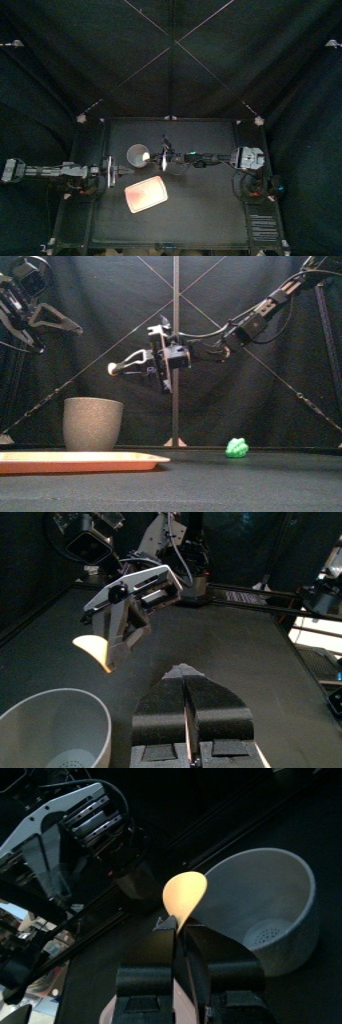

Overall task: Pick the chip then place it in the grey bowl
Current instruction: Drop chip in the grey bowl and return to neutral

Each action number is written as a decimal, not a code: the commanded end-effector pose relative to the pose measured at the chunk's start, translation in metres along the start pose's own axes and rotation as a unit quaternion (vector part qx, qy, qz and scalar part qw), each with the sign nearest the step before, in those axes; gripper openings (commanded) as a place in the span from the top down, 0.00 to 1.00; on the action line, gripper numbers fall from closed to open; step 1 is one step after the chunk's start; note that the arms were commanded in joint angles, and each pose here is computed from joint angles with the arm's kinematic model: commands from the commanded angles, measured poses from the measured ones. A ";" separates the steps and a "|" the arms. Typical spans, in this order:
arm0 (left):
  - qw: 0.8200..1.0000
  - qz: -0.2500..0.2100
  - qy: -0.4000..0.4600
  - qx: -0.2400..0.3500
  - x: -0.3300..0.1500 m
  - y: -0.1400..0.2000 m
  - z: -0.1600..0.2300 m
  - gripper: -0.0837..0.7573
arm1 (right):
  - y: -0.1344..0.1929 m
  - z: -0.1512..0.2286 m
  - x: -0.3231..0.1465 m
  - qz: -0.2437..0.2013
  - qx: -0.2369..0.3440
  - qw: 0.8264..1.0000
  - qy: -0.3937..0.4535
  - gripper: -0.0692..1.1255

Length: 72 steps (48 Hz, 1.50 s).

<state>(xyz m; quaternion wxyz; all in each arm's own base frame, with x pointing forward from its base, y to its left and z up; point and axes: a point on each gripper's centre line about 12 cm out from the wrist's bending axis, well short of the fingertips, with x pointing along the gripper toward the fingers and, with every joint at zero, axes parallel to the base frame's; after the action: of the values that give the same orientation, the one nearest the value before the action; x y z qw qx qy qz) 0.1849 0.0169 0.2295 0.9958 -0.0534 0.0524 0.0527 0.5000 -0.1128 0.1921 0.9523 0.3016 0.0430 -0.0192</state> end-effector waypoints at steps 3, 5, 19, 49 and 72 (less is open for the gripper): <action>1.000 0.003 -0.015 -0.014 0.002 0.000 0.011 0.90 | 0.005 0.028 0.012 0.012 -0.012 0.999 -0.032 0.53; 1.000 0.003 -0.015 -0.015 0.002 0.000 0.011 0.90 | 0.001 0.030 0.015 0.005 -0.012 0.999 -0.032 0.50; 1.000 0.004 -0.014 -0.014 0.002 0.000 0.010 0.90 | -0.014 0.032 0.029 -0.048 -0.023 0.999 -0.006 0.21; 1.000 0.004 -0.009 -0.014 0.001 0.001 0.007 0.90 | 0.030 0.045 -0.062 0.017 -0.032 0.999 -0.039 0.21; 0.999 0.026 -0.022 -0.015 0.002 0.009 0.013 0.90 | 0.029 -0.013 -0.170 0.021 -0.149 0.985 0.081 0.21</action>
<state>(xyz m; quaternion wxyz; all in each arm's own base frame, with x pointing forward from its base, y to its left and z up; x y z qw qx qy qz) 0.1841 0.0246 0.2298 0.9936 -0.0673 0.0491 0.0756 0.3478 -0.0805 0.2056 0.9763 0.1778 0.1184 0.0335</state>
